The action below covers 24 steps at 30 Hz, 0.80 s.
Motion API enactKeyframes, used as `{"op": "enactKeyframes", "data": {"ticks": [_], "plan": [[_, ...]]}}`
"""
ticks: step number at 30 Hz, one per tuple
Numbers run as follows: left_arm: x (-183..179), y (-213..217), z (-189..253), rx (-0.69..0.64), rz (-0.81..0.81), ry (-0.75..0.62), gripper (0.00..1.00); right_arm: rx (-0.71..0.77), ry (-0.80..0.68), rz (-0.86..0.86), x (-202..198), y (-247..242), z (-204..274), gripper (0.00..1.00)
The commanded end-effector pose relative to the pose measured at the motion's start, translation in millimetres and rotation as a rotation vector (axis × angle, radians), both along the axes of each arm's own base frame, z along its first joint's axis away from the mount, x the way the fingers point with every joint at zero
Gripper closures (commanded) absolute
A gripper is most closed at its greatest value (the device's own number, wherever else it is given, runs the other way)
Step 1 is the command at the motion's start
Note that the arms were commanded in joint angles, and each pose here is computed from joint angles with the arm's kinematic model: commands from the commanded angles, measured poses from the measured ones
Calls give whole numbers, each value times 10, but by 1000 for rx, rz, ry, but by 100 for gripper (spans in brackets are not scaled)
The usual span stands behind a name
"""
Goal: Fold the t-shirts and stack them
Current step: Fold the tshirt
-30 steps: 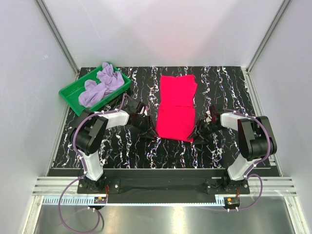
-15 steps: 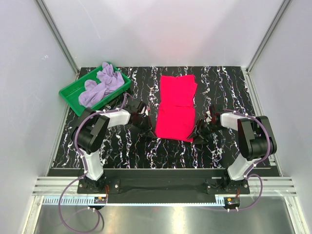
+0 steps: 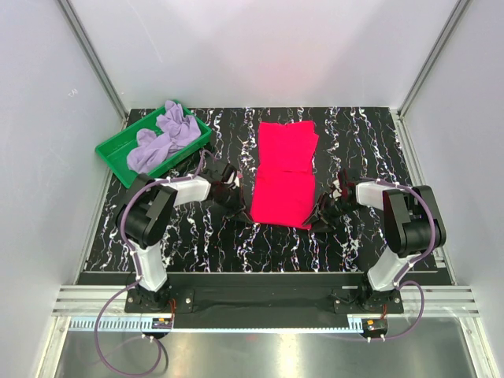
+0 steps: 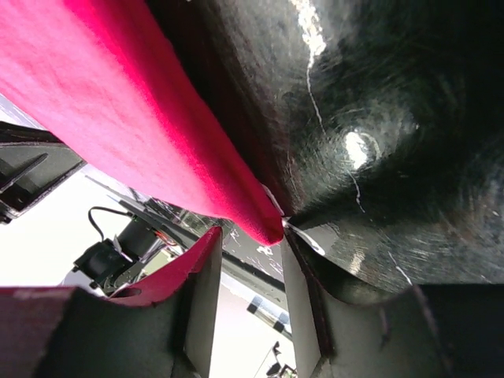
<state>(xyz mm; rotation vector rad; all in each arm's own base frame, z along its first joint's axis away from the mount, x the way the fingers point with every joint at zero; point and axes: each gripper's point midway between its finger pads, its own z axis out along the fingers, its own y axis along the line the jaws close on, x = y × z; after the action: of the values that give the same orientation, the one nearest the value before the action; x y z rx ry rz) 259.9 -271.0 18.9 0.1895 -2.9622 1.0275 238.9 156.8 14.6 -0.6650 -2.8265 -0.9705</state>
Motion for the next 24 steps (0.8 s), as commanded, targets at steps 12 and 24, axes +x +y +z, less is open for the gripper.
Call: {"op": "enactKeyframes", "data": {"ticks": [12,24], "plan": [[48,62,-26,41,25,-29,37,-134,-28,5,37,-190,-300,57],[134,22,-149,45,17,-18,86,-139,-16,1,35,-200,-311,59]]}}
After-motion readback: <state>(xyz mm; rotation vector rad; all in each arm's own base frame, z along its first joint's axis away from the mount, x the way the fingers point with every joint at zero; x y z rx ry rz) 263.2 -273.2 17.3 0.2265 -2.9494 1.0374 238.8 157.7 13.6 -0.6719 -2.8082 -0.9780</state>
